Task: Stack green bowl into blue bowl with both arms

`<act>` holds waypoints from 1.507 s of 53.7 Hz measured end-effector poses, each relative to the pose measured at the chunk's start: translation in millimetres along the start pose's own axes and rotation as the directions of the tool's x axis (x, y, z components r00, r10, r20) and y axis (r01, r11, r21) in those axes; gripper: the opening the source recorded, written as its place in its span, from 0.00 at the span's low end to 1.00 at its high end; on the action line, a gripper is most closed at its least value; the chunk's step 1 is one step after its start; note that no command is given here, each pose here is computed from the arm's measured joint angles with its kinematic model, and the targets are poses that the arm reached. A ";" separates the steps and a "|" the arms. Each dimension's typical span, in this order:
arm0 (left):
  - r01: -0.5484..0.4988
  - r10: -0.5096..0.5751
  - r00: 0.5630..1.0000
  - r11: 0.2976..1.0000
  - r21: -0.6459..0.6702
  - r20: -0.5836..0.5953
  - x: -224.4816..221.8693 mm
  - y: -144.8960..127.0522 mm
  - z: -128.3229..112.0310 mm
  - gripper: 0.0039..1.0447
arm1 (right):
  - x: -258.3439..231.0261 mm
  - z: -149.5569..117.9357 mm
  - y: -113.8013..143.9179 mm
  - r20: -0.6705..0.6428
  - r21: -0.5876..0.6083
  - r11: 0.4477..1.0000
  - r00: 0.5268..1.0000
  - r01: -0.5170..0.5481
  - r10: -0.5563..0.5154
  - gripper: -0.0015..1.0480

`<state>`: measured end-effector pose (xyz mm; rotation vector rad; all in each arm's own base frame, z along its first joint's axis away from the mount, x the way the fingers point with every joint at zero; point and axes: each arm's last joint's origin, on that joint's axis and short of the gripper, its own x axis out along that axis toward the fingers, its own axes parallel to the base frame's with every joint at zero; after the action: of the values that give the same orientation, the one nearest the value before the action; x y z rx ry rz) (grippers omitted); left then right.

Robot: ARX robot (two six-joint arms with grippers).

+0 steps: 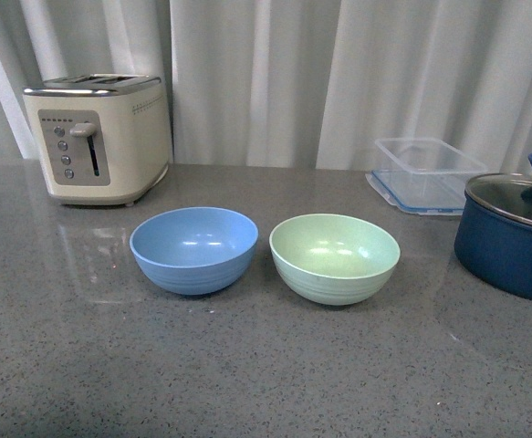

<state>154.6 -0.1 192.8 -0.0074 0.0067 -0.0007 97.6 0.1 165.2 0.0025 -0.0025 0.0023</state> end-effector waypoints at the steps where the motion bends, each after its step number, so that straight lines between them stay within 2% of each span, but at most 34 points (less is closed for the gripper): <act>1: 0.000 0.000 1.000 1.000 0.000 0.000 -1.3 0.0 -1.0 0.03 | 0.0 0.0 0.0 0.000 0.000 1.000 1.000 0.000 0.000 0.90; 31: 0.000 0.000 1.000 1.000 0.000 0.008 -28.4 0.2 -21.7 0.03 | 0.0 0.0 0.0 0.000 0.000 1.000 1.000 0.000 0.000 0.90; 38: 0.000 0.000 0.999 1.000 0.001 0.037 -32.2 0.1 -18.6 0.03 | 0.0 0.0 0.0 0.000 0.000 1.000 1.000 0.000 0.000 0.90; 78: 0.000 0.000 0.999 1.000 0.001 0.032 -47.8 0.2 -19.8 0.03 | 0.0 0.0 0.0 0.000 0.000 1.000 1.000 0.000 0.000 0.90; 81: 0.000 0.000 1.000 1.000 0.001 0.001 -53.3 0.2 -23.8 0.03 | 0.0 0.0 0.0 0.000 0.000 1.000 1.000 0.000 0.000 0.90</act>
<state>101.2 -0.1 169.3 -0.0063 0.0059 -0.0007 97.6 0.1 165.2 0.0025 -0.0025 0.0019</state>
